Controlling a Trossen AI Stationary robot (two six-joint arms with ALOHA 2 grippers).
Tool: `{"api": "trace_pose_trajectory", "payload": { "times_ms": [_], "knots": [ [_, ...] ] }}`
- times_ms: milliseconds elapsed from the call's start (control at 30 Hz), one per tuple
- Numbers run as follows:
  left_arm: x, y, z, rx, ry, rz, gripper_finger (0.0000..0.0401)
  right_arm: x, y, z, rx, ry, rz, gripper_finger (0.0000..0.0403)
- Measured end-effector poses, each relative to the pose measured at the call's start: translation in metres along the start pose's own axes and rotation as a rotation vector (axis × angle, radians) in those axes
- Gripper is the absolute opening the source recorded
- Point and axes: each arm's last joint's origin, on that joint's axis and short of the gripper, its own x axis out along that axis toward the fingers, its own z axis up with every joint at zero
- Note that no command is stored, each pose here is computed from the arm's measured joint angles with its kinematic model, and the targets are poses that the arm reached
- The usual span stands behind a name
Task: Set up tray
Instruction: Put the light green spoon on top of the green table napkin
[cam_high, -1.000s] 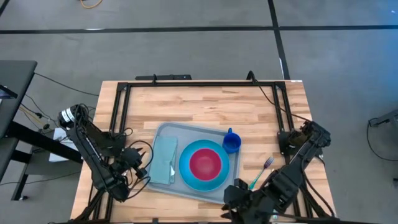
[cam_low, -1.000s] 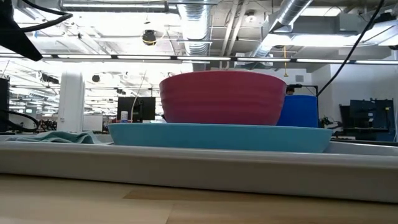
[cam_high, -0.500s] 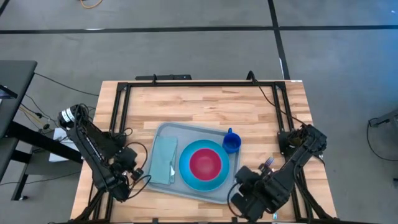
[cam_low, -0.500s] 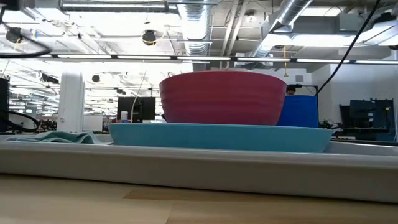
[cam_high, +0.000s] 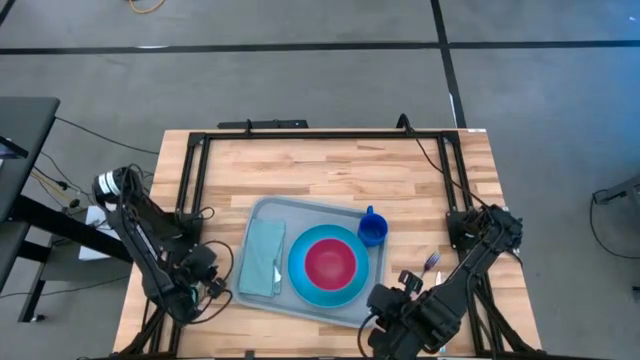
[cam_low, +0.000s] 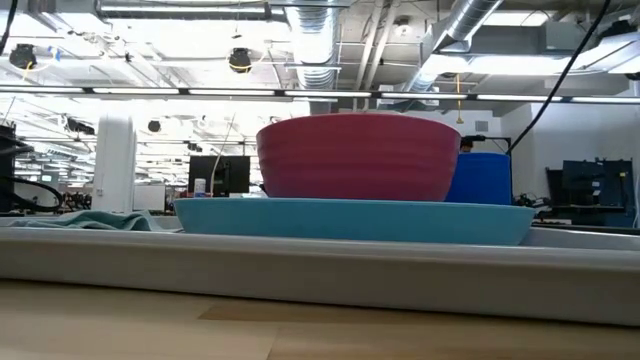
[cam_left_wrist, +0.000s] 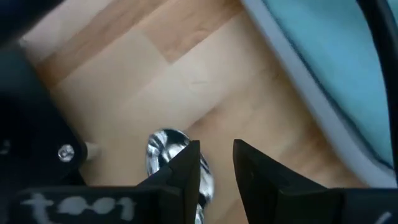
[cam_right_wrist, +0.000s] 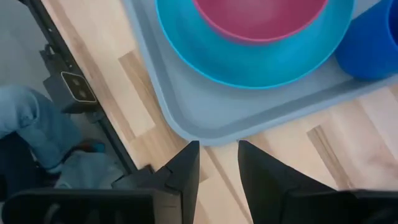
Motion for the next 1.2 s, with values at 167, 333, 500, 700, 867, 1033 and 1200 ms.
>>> {"api": "trace_pose_trajectory", "payload": {
  "times_ms": [167,333,500,700,867,1033,1200],
  "knots": [
    [-0.010,0.005,0.003,0.047,0.126,-0.005,0.0095,-0.001,0.000,-0.002,-0.012,-0.029,-0.010,0.0102],
    [-0.011,0.008,0.001,0.060,0.231,0.057,0.0116,0.003,0.005,-0.006,-0.023,-0.071,-0.024,0.0102],
    [-0.011,0.003,-0.003,0.001,0.295,0.029,0.0138,0.002,0.004,-0.006,-0.027,-0.079,-0.024,0.0102],
    [-0.012,-0.003,-0.006,-0.034,0.331,-0.019,0.0152,0.002,0.004,-0.007,-0.081,-0.096,-0.035,0.0102],
    [-0.012,-0.002,-0.005,-0.058,0.306,-0.018,0.0153,0.002,0.004,-0.006,-0.083,-0.116,-0.041,0.0102],
    [-0.010,-0.001,-0.009,-0.051,0.344,0.016,0.0153,0.002,0.005,-0.008,-0.086,-0.122,-0.040,0.0102],
    [0.002,-0.001,-0.018,-0.073,0.311,0.048,0.0153,0.001,0.006,-0.010,-0.091,-0.128,-0.037,0.0102]
  ]
}}
